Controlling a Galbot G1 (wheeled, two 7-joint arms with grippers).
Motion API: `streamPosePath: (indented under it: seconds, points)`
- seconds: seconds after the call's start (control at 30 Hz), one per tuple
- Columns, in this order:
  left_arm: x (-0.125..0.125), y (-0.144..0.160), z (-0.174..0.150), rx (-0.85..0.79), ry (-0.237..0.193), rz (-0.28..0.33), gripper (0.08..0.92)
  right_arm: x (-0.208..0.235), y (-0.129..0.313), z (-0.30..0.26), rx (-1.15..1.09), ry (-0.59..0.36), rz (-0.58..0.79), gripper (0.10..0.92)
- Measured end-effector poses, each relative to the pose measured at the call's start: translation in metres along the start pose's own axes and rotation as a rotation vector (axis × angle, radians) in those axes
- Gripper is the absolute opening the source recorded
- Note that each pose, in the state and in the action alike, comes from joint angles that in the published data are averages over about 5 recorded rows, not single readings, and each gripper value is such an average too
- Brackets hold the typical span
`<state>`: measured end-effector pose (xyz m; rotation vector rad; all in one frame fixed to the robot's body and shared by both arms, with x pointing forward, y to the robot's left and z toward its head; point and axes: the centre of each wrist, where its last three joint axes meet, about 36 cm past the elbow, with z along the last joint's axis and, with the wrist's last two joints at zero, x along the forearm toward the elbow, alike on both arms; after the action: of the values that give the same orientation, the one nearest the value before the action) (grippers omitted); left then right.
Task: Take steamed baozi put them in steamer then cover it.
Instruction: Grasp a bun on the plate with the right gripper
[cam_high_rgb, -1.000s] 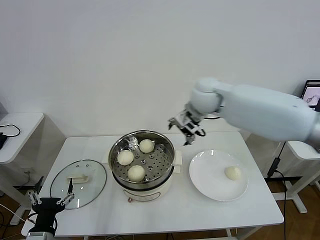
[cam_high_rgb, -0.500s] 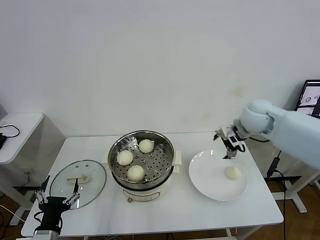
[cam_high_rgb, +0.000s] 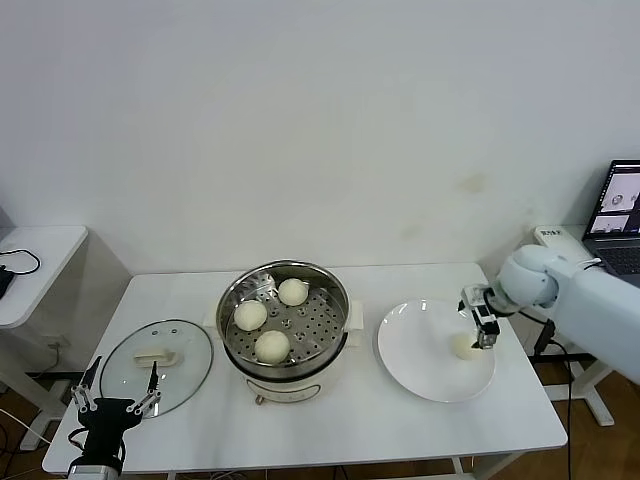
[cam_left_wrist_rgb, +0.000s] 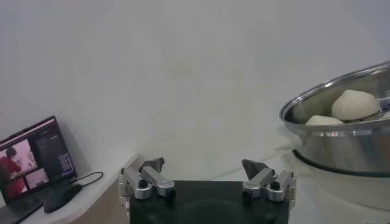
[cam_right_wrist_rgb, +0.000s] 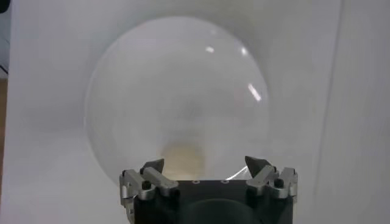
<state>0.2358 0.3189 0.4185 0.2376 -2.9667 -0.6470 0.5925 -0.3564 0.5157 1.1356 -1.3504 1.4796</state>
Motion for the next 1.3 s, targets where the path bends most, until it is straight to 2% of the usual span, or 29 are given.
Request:
streamPosePath:
  seconds: [0.67,1.0,1.3]
  points:
    - [-0.001,0.003,0.003,-0.005,0.007,-0.007,0.823,-0.058,-0.002,0.008,-0.088,0.023,0.001,0.815]
    - [0.0,0.003,0.004,-0.001,0.013,-0.009,0.823,-0.067,-0.005,0.005,-0.103,0.028,-0.013,0.657]
    - [0.001,0.003,0.003,0.0,0.01,-0.009,0.823,-0.064,-0.004,0.009,-0.112,0.032,-0.024,0.579]
